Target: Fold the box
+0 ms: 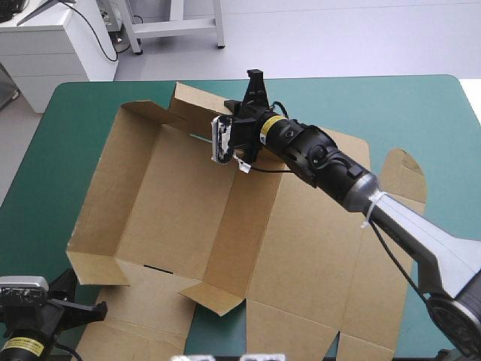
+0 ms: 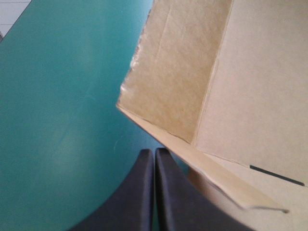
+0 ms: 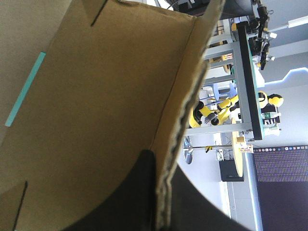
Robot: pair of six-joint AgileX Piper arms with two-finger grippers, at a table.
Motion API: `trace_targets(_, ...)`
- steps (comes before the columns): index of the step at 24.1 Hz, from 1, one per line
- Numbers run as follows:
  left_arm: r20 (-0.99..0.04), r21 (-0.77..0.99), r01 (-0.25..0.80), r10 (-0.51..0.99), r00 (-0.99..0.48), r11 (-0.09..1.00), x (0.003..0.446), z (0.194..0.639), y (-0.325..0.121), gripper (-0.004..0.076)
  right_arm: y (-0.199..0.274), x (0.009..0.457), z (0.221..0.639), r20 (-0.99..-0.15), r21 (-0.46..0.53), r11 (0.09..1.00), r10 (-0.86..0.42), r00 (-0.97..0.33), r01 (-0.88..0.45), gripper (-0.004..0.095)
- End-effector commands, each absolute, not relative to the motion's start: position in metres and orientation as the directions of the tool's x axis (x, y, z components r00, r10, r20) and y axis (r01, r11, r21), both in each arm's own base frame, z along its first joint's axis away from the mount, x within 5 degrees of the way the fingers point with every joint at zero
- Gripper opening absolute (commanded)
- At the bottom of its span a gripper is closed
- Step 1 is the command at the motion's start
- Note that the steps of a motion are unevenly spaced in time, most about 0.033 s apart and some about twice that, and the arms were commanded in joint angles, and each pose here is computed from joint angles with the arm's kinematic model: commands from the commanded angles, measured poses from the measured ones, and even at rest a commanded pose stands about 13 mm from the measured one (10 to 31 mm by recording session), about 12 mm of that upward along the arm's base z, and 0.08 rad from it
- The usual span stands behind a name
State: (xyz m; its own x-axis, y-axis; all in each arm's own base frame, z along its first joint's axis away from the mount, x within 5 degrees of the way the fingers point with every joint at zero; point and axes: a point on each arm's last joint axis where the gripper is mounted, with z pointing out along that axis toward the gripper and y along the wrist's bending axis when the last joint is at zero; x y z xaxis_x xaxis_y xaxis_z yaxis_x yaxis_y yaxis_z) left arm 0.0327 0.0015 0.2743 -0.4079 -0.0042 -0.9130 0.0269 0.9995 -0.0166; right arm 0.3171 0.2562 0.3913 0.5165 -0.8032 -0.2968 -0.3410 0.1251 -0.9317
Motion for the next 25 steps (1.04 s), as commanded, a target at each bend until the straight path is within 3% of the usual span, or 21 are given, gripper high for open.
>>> trace_targets(1, -0.943, -0.025, 0.033, -0.013, -0.331, 0.999, 0.035, 0.287, 0.001, -0.0008, 0.26, 0.318, 0.409, -0.249, -0.966, 0.154, -0.768, 0.59, -0.208, -0.0021)
trace_targets(7, -0.943, -0.025, 0.033, -0.013, -0.331, 0.999, 0.035, 0.287, 0.001, -0.0008, 0.278, 0.331, 0.391, -0.139, -0.99, 0.116, -0.736, 0.662, -0.08, -0.0021)
trace_targets(15, -0.943, -0.025, 0.033, -0.013, -0.331, 0.999, 0.035, 0.287, 0.001, -0.0008, 0.289, 0.341, 0.374, -0.141, -0.989, 0.131, -0.715, 0.684, -0.067, -0.0021)
trace_targets(17, -0.943, -0.025, 0.033, -0.013, -0.331, 0.999, 0.035, 0.287, 0.001, -0.0008, 0.293, 0.344, 0.368, -0.211, -0.975, 0.198, -0.689, 0.694, -0.101, -0.0021)
trace_targets(19, -0.943, -0.025, 0.033, -0.013, -0.331, 0.999, 0.035, 0.287, 0.001, -0.0008, 0.295, 0.345, 0.366, -0.384, -0.919, 0.332, -0.632, 0.673, -0.212, -0.001)
trace_targets(20, -0.943, -0.025, 0.033, -0.013, -0.331, 0.999, 0.035, 0.287, 0.001, -0.0008, 0.295, 0.345, 0.366, -0.417, -0.905, 0.354, -0.619, 0.665, -0.236, 0.0)
trace_targets(23, -0.943, -0.023, 0.032, -0.011, -0.331, 0.999, 0.035, 0.287, 0.001, -0.0008, 0.295, 0.346, 0.366, -0.415, -0.906, 0.349, -0.623, 0.663, -0.239, 0.0127)
trace_targets(25, -0.944, -0.021, 0.031, -0.01, -0.331, 0.999, 0.035, 0.287, 0.001, -0.0008, 0.294, 0.346, 0.364, -0.436, -0.898, 0.349, -0.629, 0.644, -0.267, 0.0266)
